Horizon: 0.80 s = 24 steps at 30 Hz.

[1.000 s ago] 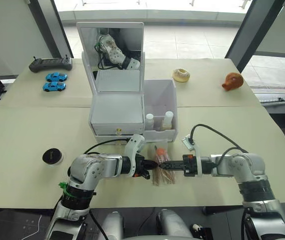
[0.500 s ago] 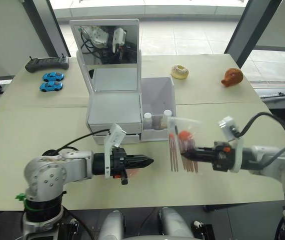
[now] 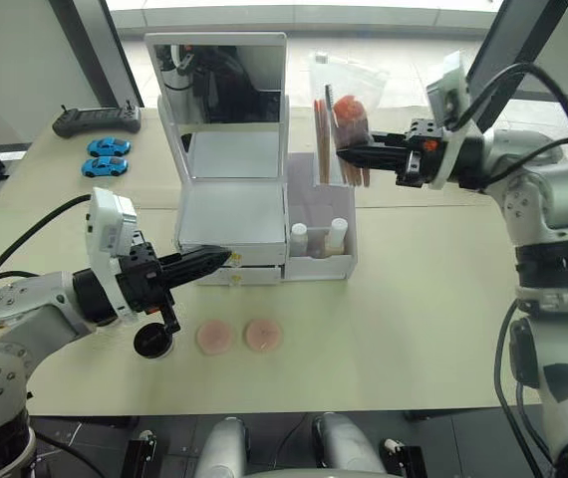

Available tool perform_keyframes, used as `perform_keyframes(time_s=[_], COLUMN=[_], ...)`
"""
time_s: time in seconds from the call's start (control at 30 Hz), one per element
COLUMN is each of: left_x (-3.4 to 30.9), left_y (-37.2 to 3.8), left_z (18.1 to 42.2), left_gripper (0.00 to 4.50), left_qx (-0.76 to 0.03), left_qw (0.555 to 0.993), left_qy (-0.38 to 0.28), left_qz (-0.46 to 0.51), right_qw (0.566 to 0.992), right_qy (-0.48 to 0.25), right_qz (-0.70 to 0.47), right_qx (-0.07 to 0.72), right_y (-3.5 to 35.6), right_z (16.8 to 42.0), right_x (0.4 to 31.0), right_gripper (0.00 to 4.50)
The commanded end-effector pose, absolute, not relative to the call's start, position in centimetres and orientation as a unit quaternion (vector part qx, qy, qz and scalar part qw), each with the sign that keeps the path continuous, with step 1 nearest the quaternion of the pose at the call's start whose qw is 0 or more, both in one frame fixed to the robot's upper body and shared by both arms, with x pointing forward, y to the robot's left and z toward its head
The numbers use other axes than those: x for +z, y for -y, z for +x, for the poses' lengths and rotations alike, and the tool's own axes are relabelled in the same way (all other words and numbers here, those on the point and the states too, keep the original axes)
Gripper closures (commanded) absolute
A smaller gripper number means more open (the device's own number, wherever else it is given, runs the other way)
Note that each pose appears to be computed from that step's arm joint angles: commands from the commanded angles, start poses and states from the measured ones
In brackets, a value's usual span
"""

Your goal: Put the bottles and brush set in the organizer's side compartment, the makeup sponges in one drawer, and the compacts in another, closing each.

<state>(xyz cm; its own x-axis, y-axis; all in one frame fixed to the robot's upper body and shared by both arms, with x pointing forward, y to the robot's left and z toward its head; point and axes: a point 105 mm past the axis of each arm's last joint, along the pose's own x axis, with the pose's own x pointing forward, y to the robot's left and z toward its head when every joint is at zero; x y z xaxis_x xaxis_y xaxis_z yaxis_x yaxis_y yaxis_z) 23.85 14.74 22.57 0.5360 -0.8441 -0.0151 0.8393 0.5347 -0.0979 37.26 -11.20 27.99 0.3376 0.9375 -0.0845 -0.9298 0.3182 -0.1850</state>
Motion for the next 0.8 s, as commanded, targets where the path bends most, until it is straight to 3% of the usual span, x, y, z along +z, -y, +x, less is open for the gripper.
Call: perform_keyframes(time_s=[0.03, 0.17, 0.43, 0.8], left_x=[24.9, 25.3, 26.0, 23.8], left_y=[-13.4, -11.0, -9.3, -9.1], left_z=[22.4, 21.5, 23.5, 24.4], left_gripper=[4.5, 4.5, 4.5, 4.5], left_qx=[-0.483, -0.461, -0.368, -0.353], left_qw=[0.873, 0.883, 0.92, 0.933], left_qy=[0.04, 0.072, 0.105, 0.038], left_qz=[-0.052, -0.039, -0.09, -0.058], right_qw=[0.799, 0.786, 0.785, 0.787], right_qy=[0.024, 0.027, 0.04, 0.048], right_qz=[-0.108, -0.135, -0.136, -0.13], right_qx=[0.591, 0.603, 0.604, 0.601], right_y=[11.6, 11.2, 9.9, 9.1], right_z=[38.7, 39.8, 40.9, 41.2], right_x=[27.8, 26.2, 24.6, 23.5], right_gripper=[4.29, 4.29, 4.29, 4.29])
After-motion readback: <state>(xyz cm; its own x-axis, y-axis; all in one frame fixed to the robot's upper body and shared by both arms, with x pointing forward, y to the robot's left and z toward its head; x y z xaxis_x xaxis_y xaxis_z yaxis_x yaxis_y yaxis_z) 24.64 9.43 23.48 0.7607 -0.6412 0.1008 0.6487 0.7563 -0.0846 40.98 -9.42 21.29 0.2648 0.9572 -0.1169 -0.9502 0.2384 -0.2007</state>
